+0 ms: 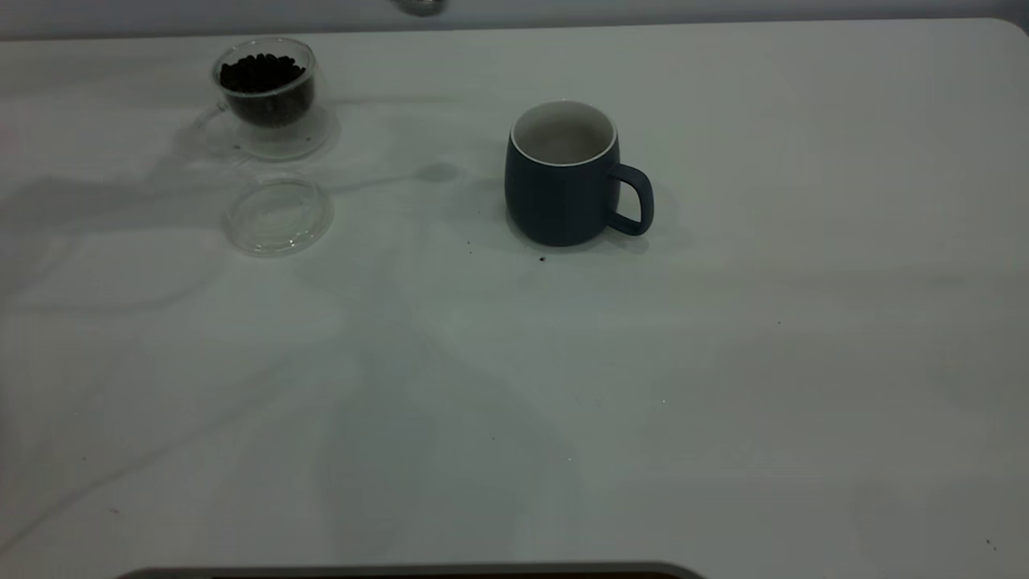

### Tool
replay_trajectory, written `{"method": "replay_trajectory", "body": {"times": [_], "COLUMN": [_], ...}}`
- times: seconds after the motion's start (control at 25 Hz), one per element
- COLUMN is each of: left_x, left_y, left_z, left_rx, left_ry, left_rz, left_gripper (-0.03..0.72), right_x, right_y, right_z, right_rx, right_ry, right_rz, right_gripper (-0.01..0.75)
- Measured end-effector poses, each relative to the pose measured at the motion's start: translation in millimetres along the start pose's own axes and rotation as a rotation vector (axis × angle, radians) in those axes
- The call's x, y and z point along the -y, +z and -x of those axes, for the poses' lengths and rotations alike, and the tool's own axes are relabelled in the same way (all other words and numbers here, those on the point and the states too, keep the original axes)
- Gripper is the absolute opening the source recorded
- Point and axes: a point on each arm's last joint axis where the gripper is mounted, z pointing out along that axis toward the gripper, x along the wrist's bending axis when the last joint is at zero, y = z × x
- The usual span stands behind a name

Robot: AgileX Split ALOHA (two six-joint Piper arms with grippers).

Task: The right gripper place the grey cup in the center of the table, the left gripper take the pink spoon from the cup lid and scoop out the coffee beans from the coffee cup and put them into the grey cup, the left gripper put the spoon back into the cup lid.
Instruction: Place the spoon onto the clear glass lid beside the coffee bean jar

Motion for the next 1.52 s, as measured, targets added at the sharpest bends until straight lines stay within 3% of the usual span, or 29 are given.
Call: {"method": "replay_trajectory", "body": {"times": [0.32, 0.68, 1.52], "left_x": [51.2, 90.4, 129.1], "left_y": [-28.1, -63.4, -37.6], "left_z": [-24.0, -63.2, -110.2], "left_rx": [-0.013, -0.176, -0.200], "left_ry": [-0.129, -0.256, -0.366], "left_rz": [0.031, 0.108, 0.049], "left_gripper": [0.127, 0.127, 0.127], "right_x": [0.0, 0.0, 0.0], "right_y": [0.0, 0.0, 0.0], "right_z": [0.0, 0.0, -0.1], "right_rx": [0.000, 0.000, -0.001], "right_ry": [0.000, 0.000, 0.000], "right_rz": [0.000, 0.000, 0.000], "right_gripper": [0.590, 0.590, 0.590]}}
